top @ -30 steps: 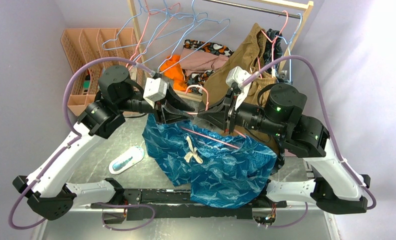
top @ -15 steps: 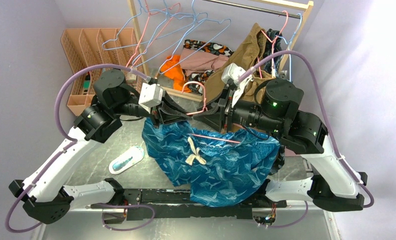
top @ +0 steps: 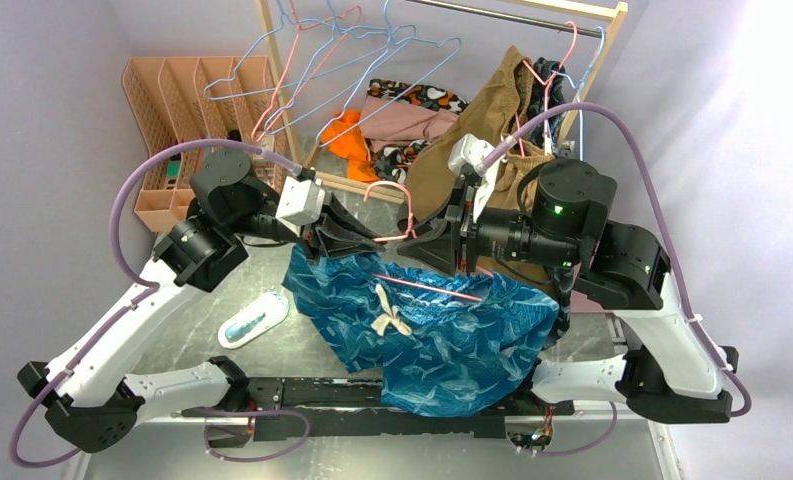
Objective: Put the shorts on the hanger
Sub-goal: Place the hanger at the clothesline.
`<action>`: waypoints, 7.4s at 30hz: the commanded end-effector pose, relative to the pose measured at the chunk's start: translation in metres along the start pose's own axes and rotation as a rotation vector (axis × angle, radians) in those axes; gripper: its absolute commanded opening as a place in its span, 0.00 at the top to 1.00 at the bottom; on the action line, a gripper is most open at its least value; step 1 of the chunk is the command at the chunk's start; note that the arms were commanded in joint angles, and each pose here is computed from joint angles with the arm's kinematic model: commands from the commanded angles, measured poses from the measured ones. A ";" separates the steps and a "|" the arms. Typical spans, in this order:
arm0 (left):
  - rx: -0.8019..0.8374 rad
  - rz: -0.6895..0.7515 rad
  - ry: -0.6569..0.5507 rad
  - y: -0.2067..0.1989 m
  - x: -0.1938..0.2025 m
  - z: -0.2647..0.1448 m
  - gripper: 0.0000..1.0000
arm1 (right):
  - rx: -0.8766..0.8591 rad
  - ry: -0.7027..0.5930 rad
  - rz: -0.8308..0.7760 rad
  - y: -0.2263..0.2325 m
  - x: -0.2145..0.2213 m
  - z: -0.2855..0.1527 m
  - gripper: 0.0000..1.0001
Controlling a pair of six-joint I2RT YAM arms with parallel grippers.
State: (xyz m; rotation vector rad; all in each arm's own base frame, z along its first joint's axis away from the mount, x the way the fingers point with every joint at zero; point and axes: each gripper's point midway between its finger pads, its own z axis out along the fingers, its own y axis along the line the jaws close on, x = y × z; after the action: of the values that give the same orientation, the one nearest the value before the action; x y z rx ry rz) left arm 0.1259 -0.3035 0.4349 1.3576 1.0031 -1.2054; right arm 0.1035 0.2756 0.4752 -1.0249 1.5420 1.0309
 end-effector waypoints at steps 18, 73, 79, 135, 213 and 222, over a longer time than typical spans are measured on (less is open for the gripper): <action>-0.529 0.165 -0.142 0.042 -0.042 -0.057 0.03 | 0.275 -0.040 0.045 -0.035 -0.018 -0.043 1.00; -1.085 -0.028 -0.201 0.024 0.013 -0.174 0.03 | 1.068 -0.466 0.136 -0.211 -0.129 -0.082 1.00; -1.116 -0.009 -0.141 0.030 0.022 -0.177 0.03 | 1.083 -0.433 0.170 -0.225 -0.114 -0.063 1.00; -1.087 -0.171 0.121 0.029 0.184 -0.159 0.03 | 1.231 -0.576 0.187 -0.339 -0.086 -0.088 1.00; -1.048 -0.168 0.145 0.028 0.192 -0.151 0.03 | 1.212 -0.353 0.356 -0.325 -0.033 -0.080 1.00; -1.046 -0.175 0.159 0.029 0.196 -0.150 0.03 | 1.168 -0.504 0.371 -0.323 -0.065 -0.078 1.00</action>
State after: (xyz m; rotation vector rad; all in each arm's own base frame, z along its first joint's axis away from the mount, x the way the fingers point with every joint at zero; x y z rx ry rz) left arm 0.2042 -0.1637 0.2437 0.5151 1.5850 -0.5036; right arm 0.4053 0.1216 0.4475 0.2548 1.7434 0.2939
